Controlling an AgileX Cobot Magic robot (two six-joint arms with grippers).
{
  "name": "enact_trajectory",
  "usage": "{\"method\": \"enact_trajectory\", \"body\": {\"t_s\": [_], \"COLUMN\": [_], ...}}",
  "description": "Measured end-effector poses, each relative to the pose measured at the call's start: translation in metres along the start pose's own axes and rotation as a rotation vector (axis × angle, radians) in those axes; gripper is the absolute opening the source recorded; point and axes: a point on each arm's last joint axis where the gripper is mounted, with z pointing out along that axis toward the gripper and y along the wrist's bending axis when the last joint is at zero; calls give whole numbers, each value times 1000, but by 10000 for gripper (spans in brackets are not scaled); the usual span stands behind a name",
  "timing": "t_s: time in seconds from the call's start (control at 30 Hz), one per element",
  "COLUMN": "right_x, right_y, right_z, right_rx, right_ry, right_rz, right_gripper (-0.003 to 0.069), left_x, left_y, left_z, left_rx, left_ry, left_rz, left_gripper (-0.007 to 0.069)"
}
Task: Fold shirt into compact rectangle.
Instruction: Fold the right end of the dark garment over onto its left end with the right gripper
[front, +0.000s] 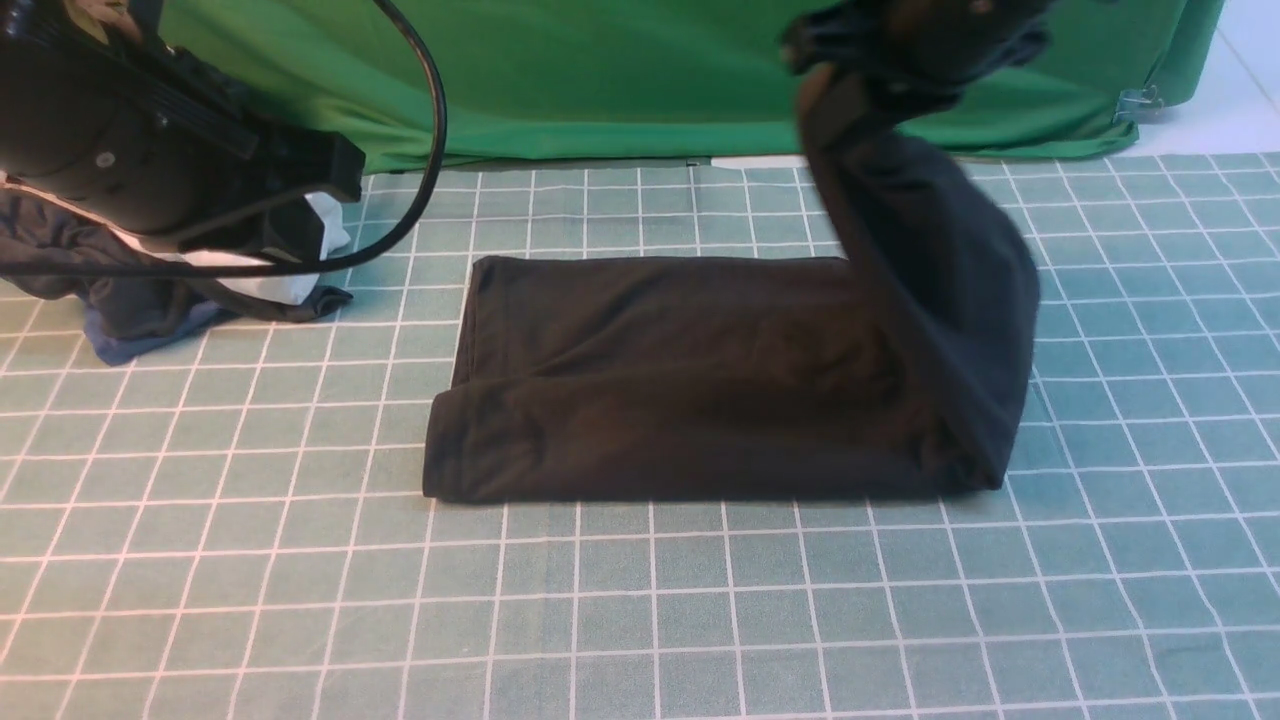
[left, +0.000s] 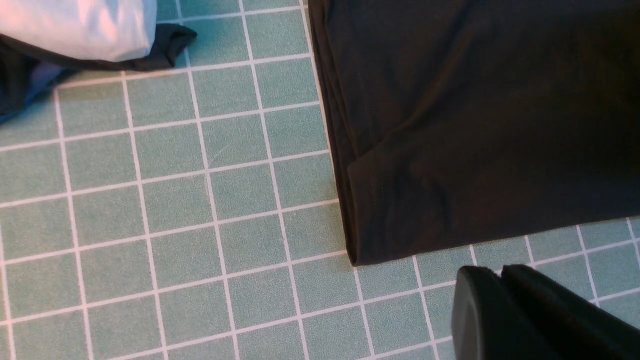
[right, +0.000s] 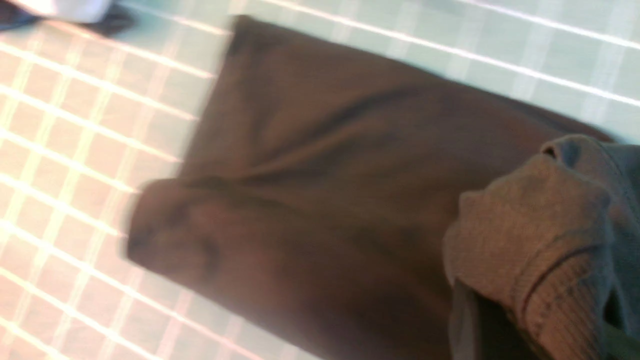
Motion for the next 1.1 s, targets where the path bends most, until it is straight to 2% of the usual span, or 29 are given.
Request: {"method": "enact_trajectory", "body": {"t_s": [0.33,0.67,0.77,0.9,0.93,0.97,1.0,1.03,1.1], "right_x": [8,40,54,69,76,77,80,80,81], "right_y": [59,103,117,131,139,139,143,144,146], "right_z": [55,126,148,169,176,177,178,178,175], "right_rx": [-133,-190,-206,-218,-225,-226,-231,-232,-236], "right_ry": [-15,94,129,168,180,180,185,186,192], "right_rz": [-12,-21,-28,-39,-46,-47,-51,-51,-63], "right_gripper": [30,30,50,172,283,296,389,402,544], "left_x": [0,0,0,1,2,2,2,2,3], "left_y": [0,1,2,2,2,2,3,3,5], "left_z": [0,0,0,0,0,0,0,0,0], "left_rx": [-4,-16,-19,-23,-25,-27,-35,-36,-58], "left_ry": [0,-3,3,16,21,22,23,23,29], "left_rz": [3,11,13,17,18,19,24,24,36], "left_gripper": [6,6,6,6,6,6,6,6,6]}}
